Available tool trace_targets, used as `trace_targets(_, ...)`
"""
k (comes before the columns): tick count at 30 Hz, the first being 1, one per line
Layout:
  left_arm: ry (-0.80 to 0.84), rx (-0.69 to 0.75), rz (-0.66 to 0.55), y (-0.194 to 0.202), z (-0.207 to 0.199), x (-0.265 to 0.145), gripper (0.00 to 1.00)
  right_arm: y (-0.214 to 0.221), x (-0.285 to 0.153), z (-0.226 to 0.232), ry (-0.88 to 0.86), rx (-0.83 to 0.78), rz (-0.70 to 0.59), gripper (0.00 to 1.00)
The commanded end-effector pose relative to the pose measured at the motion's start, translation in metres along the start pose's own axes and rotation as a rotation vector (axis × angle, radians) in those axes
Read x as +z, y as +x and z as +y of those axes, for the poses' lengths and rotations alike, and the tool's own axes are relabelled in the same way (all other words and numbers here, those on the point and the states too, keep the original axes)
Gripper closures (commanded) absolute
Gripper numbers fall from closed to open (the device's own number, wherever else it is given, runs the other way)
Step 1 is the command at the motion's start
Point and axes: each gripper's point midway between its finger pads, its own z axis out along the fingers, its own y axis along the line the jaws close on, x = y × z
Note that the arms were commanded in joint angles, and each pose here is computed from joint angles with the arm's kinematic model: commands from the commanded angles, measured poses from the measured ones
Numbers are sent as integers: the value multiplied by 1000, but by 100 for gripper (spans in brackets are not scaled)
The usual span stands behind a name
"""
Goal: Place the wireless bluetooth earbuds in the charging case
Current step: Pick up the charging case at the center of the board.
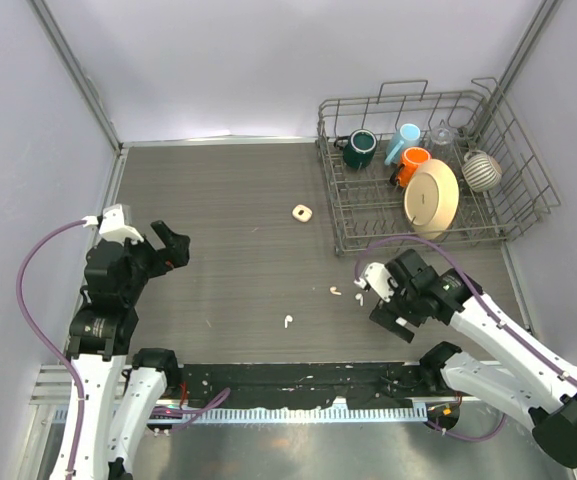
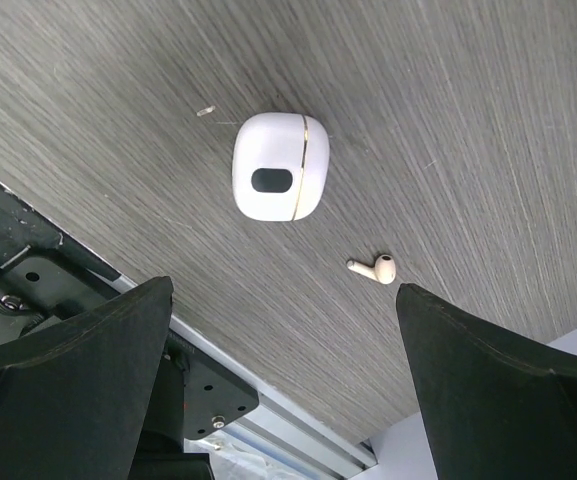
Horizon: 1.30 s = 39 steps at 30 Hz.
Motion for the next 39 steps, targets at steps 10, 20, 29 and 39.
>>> trace_targets(10,37,5,-33,-7,-7,0,0,-2,6,9,-41,-154,9,0)
trace_targets(20,43,6,-37,-8,-8,0,0,-3,12,3,-15,-116,56,5)
trace_targets(29,44,11,-43,-10,-9,0,0,-28,17,-14,19,-73,117,11)
trace_targets(39,48,16,-43,-10,-10,0,0,-16,27,-5,-9,-89,108,11)
